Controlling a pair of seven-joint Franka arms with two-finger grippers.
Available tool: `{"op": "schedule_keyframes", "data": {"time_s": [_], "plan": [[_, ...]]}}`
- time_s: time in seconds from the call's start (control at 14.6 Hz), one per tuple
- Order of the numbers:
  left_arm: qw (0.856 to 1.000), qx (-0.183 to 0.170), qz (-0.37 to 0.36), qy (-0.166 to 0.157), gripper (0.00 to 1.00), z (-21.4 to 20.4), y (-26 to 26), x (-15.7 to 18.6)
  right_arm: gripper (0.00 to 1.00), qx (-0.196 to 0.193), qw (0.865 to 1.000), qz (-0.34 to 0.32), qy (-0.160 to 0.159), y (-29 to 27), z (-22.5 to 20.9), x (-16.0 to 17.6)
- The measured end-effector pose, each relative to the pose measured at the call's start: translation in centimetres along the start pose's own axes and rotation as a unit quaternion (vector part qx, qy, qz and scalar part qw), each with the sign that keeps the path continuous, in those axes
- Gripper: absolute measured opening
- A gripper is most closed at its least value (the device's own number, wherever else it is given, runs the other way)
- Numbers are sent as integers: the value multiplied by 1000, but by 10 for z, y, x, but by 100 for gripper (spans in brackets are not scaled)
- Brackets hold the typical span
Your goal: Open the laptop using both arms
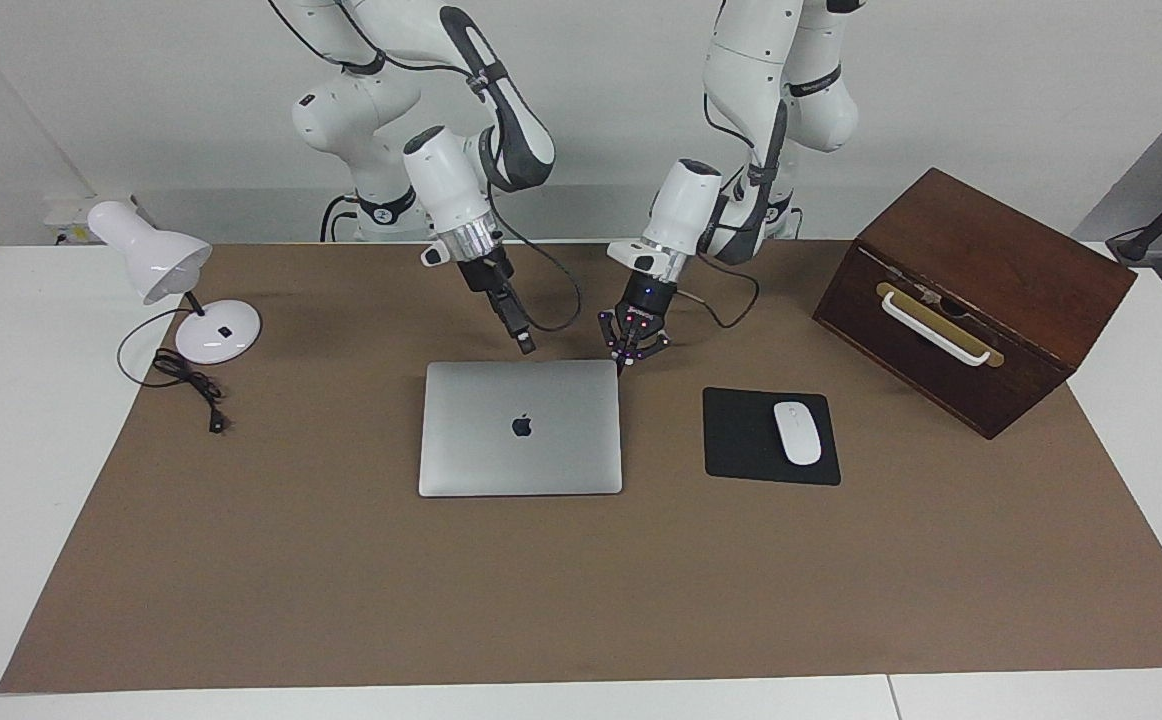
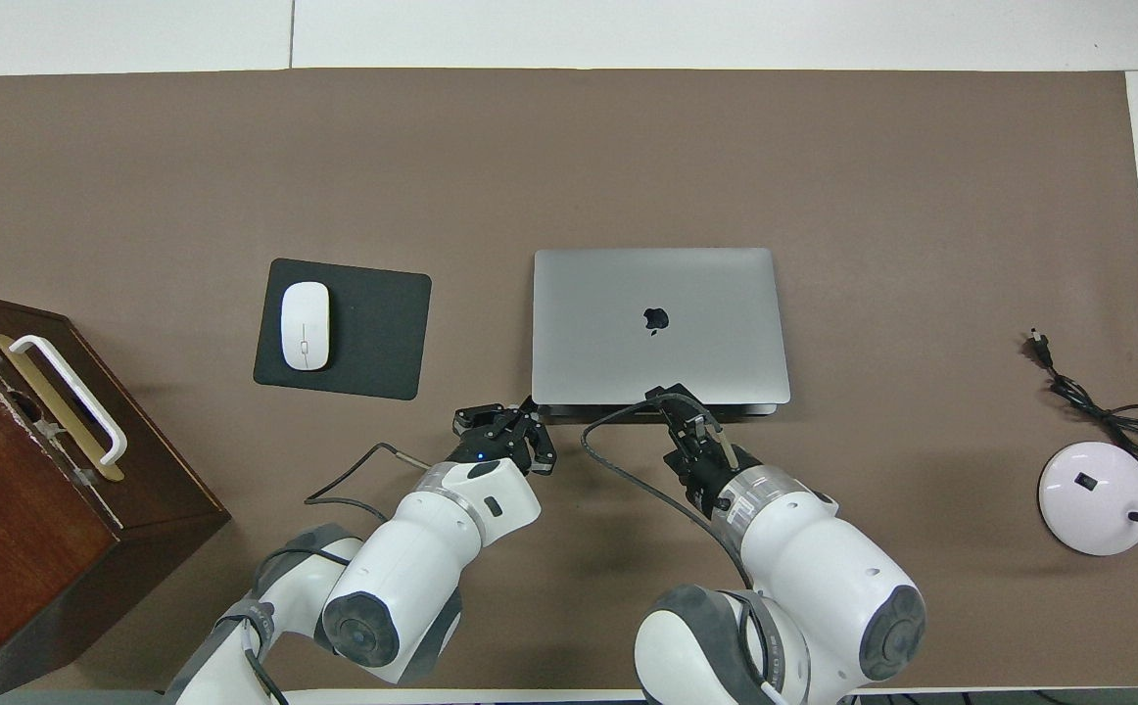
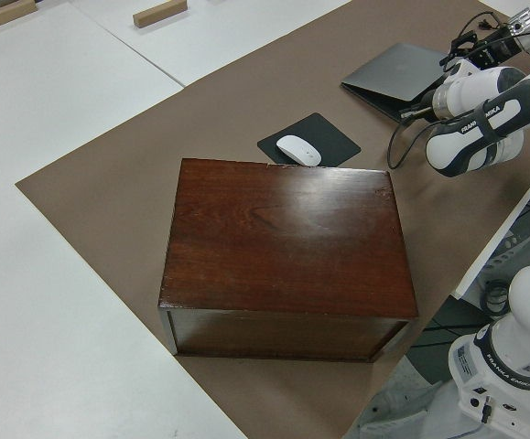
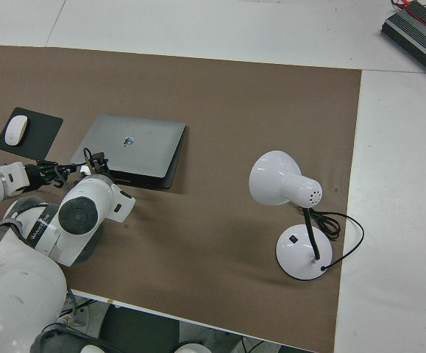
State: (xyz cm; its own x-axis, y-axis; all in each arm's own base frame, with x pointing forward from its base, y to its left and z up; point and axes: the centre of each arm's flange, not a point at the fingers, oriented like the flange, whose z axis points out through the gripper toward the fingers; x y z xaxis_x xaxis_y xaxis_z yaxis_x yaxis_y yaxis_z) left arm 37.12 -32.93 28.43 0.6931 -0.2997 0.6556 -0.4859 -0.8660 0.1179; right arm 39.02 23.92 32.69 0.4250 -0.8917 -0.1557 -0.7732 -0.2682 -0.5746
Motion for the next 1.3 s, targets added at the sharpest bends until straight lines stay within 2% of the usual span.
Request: {"op": "schedule_keyframes", "data": {"time_s": [0.68,1.3], "plan": [[1000,4,-2,-2,1,19,2,4,100,4,1000,-15,2,-24,5,27],[1000,6,-1,-5,1,23,1,1,100,2,1000,-17,5,-30,17,27]]}}
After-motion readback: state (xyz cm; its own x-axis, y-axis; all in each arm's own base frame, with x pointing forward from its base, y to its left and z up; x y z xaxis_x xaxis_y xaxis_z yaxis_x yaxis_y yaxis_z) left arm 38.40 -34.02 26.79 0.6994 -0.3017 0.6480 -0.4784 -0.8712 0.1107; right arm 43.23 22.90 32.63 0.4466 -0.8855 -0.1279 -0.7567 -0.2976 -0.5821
